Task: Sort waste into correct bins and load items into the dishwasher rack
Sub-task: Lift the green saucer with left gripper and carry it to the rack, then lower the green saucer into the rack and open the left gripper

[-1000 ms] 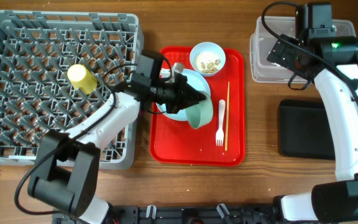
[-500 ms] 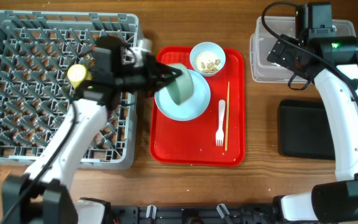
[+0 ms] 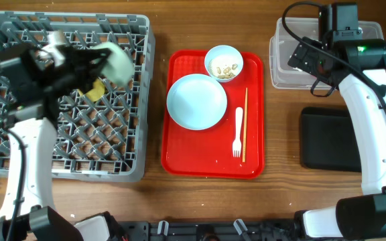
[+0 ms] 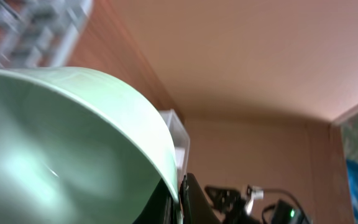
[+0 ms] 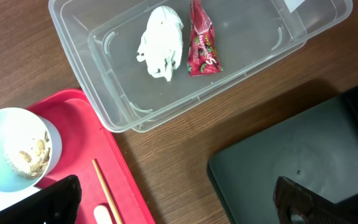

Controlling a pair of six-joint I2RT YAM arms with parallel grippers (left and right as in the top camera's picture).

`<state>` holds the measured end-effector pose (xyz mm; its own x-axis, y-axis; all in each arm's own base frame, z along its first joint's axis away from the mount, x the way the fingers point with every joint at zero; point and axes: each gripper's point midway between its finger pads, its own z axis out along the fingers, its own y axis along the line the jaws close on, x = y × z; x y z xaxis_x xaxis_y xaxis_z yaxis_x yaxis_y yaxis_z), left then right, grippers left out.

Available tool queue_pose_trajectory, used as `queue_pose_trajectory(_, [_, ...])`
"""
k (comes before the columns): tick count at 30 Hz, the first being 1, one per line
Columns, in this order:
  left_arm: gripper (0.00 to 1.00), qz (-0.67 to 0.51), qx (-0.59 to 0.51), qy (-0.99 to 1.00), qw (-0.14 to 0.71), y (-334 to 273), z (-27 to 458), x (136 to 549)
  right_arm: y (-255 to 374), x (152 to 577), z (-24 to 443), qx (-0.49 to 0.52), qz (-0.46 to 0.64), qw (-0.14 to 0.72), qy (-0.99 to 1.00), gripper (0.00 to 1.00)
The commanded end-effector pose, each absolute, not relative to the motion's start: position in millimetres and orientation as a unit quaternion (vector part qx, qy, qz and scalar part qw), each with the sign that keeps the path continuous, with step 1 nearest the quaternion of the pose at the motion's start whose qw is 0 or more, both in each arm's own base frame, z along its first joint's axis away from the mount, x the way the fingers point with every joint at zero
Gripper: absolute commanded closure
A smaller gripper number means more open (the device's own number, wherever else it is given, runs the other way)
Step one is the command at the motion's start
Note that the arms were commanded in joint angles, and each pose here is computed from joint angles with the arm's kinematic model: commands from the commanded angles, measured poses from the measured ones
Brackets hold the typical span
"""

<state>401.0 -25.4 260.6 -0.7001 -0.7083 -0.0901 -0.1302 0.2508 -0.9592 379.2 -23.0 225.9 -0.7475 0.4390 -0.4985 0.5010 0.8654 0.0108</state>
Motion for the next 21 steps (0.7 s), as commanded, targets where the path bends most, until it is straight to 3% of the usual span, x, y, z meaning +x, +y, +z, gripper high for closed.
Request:
queue_pose_trajectory(1, [0.96, -0.534, -0.291, 0.734, 0.303, 13, 267, 396, -25, 376, 234, 0.249, -0.069, 0.263, 0.930, 0.00])
queue_pose_trajectory(11, [0.96, -0.503, -0.374, 0.688, 0.365, 113, 271, 375, -25, 376, 234, 0.249, -0.069, 0.263, 0.930, 0.00])
queue_pose_trajectory(21, [0.96, -0.471, -0.423, 0.704, 0.320, 131, 224, 351, -25, 376, 234, 0.249, -0.069, 0.263, 0.930, 0.00])
